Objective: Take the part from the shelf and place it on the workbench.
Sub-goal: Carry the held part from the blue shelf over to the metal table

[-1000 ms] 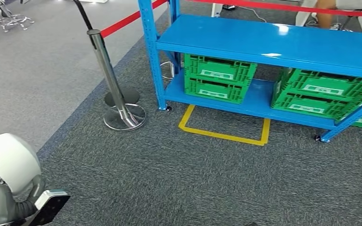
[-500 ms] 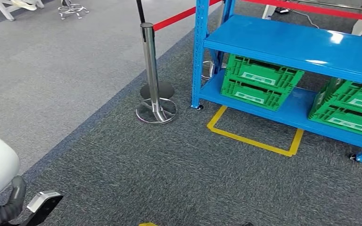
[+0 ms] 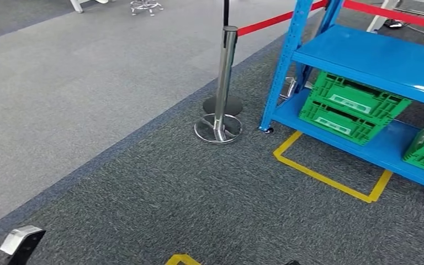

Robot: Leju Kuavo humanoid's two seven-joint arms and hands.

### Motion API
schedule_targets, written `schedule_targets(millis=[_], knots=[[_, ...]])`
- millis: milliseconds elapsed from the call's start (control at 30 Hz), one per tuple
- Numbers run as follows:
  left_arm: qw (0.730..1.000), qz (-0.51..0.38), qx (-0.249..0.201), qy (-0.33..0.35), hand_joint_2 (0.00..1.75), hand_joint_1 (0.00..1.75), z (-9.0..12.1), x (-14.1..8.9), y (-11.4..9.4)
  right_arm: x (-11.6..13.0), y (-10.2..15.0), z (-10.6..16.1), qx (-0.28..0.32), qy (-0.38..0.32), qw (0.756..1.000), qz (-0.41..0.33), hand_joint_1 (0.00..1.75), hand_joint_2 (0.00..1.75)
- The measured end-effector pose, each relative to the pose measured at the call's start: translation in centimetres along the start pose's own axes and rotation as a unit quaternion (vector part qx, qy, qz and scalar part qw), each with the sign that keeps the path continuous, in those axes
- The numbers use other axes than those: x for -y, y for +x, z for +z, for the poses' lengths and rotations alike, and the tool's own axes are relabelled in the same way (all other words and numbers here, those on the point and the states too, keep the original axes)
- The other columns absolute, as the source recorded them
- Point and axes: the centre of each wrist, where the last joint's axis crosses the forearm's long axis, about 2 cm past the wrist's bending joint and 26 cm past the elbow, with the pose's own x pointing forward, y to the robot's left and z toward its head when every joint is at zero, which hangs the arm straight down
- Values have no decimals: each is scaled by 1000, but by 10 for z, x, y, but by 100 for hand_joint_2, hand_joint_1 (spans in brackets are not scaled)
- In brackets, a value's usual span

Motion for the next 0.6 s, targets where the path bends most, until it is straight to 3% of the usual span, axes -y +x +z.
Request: schedule_targets(millis=[600], knots=[[999,-21,-27,21,175,175,3,-15,-7,-2,-3,1,-3,1,1000,-1,0,0]])
